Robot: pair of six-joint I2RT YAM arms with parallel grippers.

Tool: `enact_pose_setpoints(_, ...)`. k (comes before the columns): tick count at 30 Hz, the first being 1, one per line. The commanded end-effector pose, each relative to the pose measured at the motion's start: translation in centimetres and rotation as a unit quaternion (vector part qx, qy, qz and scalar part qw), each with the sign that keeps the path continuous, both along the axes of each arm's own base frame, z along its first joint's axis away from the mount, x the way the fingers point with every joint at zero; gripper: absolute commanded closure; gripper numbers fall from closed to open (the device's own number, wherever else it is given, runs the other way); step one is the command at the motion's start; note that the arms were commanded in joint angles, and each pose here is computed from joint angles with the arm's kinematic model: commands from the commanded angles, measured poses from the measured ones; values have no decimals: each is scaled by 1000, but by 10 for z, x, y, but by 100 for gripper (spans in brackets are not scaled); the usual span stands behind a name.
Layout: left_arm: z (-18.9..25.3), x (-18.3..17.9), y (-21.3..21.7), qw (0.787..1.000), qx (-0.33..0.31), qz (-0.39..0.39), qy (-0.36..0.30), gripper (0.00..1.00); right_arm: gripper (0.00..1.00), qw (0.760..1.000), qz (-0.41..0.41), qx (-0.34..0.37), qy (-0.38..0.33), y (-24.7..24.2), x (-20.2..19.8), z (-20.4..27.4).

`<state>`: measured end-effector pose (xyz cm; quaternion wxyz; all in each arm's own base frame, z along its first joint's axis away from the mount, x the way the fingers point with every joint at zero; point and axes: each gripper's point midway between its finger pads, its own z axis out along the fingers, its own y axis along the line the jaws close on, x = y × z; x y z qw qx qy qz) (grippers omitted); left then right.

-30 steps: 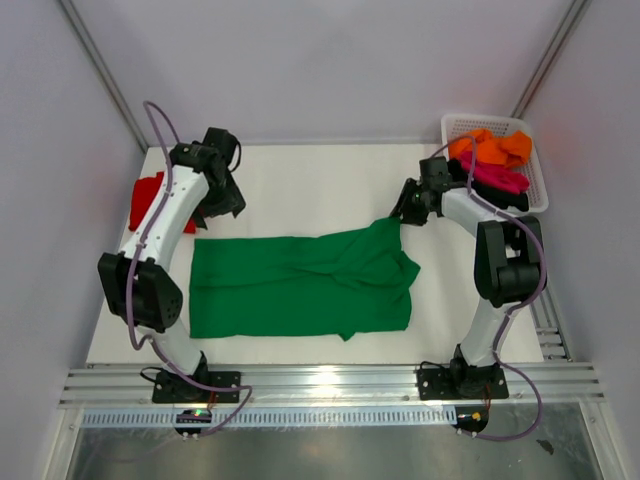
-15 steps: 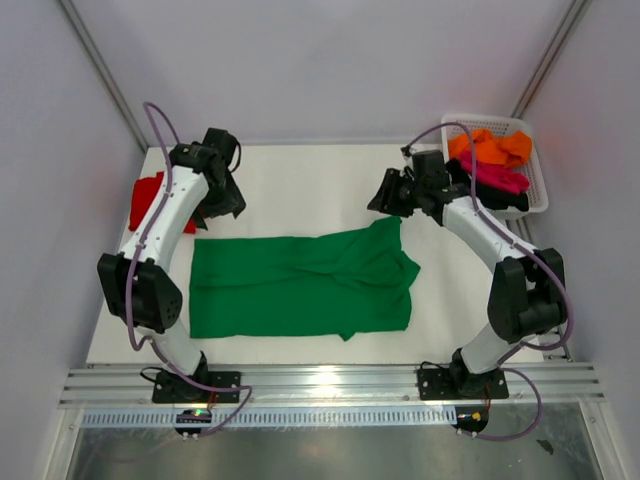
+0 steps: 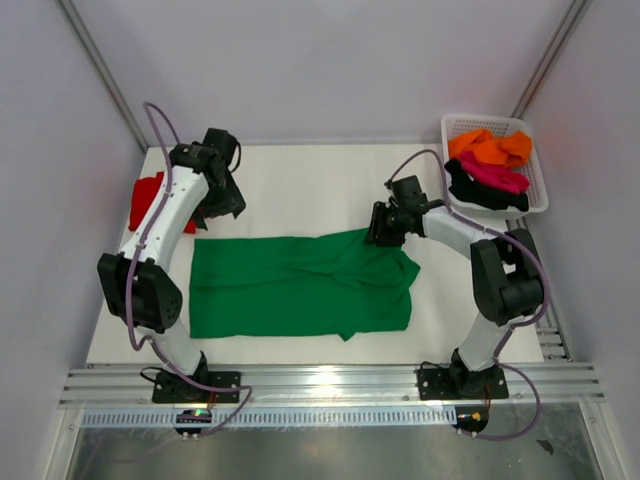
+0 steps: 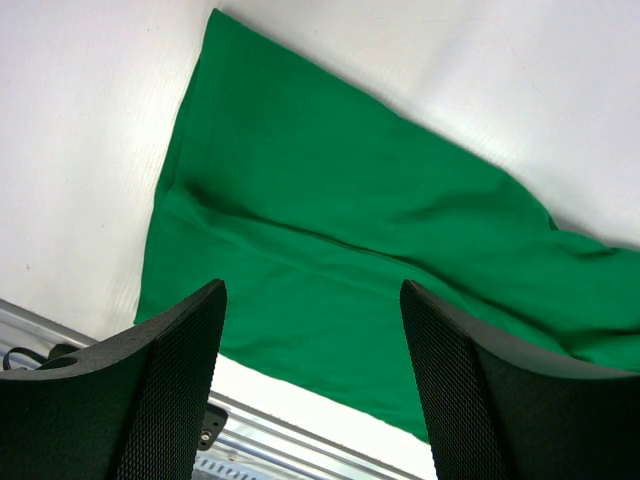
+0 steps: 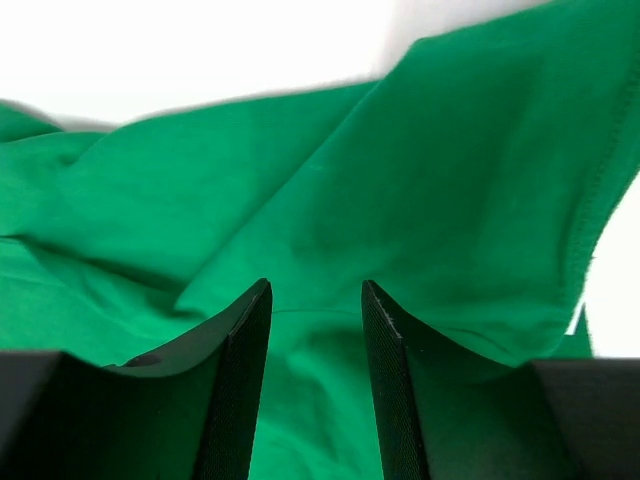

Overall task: Fold and stack the t-shirts
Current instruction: Fold the flattened tshirt in 1/3 of the way

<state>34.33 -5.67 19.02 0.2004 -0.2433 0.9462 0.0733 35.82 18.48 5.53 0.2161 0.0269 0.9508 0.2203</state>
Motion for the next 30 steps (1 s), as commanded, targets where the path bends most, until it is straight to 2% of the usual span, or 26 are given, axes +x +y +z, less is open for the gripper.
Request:
enact_pose_setpoints(1, 9, 0, 3, 1000, 3, -2, -14, 27, 54, 999, 0, -37, -16, -7, 12, -4)
enact_pose_setpoints(11, 19, -2, 6, 1000, 10, -2, -22, 27, 54, 994, -17, -103, 29, -25, 17, -29)
enact_pose_setpoints(19, 34, -2, 9, 999, 14, -2, -36, 27, 54, 988, -34, -144, 37, -36, 27, -27)
enact_pose_setpoints(20, 35, -2, 9, 999, 14, -2, -38, 27, 54, 983, -47, -173, 38, -47, 29, -30)
enact_pose_setpoints(23, 37, -5, 11, 999, 17, -2, -39, 27, 54, 978, -58, -196, 34, -55, 36, -25)
enact_pose_setpoints(30, 42, -10, 14, 999, 21, -3, -41, 27, 54, 977, -78, -198, 29, -66, 51, -15)
